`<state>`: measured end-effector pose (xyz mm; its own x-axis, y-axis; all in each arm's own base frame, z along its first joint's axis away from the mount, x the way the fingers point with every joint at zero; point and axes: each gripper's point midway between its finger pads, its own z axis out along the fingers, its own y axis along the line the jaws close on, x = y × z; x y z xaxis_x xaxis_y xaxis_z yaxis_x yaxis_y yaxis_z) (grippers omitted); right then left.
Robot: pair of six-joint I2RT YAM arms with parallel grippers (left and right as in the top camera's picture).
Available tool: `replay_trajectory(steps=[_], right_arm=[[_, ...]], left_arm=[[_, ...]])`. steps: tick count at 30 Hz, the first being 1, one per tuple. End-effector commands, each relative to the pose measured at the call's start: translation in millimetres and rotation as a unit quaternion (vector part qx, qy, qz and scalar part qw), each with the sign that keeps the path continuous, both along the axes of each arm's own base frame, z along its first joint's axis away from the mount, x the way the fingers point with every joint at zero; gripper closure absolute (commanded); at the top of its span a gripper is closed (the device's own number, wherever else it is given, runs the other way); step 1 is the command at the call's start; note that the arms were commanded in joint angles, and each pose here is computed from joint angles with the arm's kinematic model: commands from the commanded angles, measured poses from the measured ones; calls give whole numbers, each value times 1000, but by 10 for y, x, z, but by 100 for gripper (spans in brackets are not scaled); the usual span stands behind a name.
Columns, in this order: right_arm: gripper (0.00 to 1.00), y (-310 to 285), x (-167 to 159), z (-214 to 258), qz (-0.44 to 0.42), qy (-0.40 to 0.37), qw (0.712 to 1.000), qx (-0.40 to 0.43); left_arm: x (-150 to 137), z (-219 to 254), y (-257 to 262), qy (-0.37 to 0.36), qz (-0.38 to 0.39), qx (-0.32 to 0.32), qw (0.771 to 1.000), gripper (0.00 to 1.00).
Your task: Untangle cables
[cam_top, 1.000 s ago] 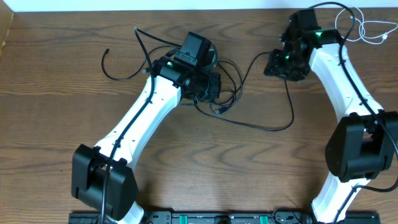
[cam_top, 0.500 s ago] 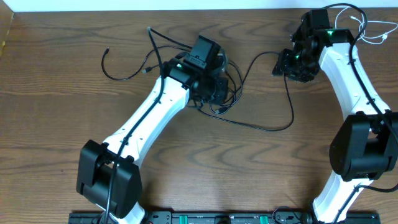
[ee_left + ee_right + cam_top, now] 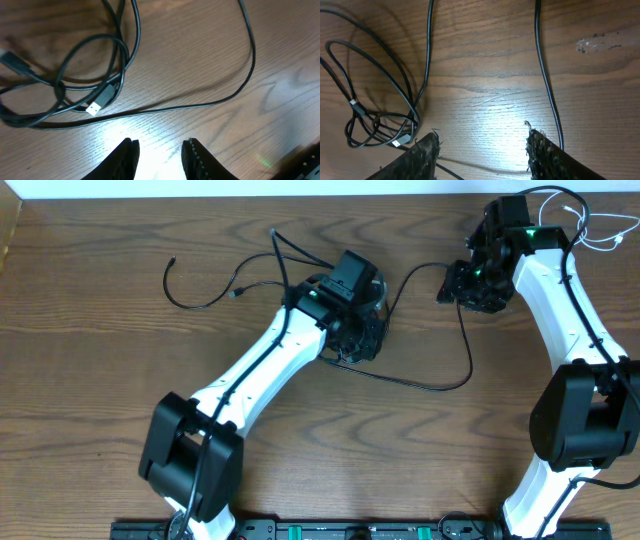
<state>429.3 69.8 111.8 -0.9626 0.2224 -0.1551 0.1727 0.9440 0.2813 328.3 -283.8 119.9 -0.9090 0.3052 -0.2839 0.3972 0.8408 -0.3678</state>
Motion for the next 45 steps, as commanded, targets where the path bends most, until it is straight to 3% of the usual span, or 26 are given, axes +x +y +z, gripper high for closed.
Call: replay_trajectory(steps=[1,12,21,34,45], right_arm=[[45,-34,-22,-32,6,4,1000,-5],[45,-37,-26,-33,11,4,1000,-6],[44,-37,-25,-33,11,3,1000,-6],[44,-36,-28,-33,17,3,1000,-7],[43,-32,-32,-34,20,2,1000,-8]], left_arm=[[-63,-213,-31,13,-17,21,1000,66],[-45,-551,-161,18,-37,36,999,65],[406,-814,129,-71,12,142,987,60],[623,-820,102,-165,-127,182,961,59],[725,-1147,235,-144,-118,195,963,53]])
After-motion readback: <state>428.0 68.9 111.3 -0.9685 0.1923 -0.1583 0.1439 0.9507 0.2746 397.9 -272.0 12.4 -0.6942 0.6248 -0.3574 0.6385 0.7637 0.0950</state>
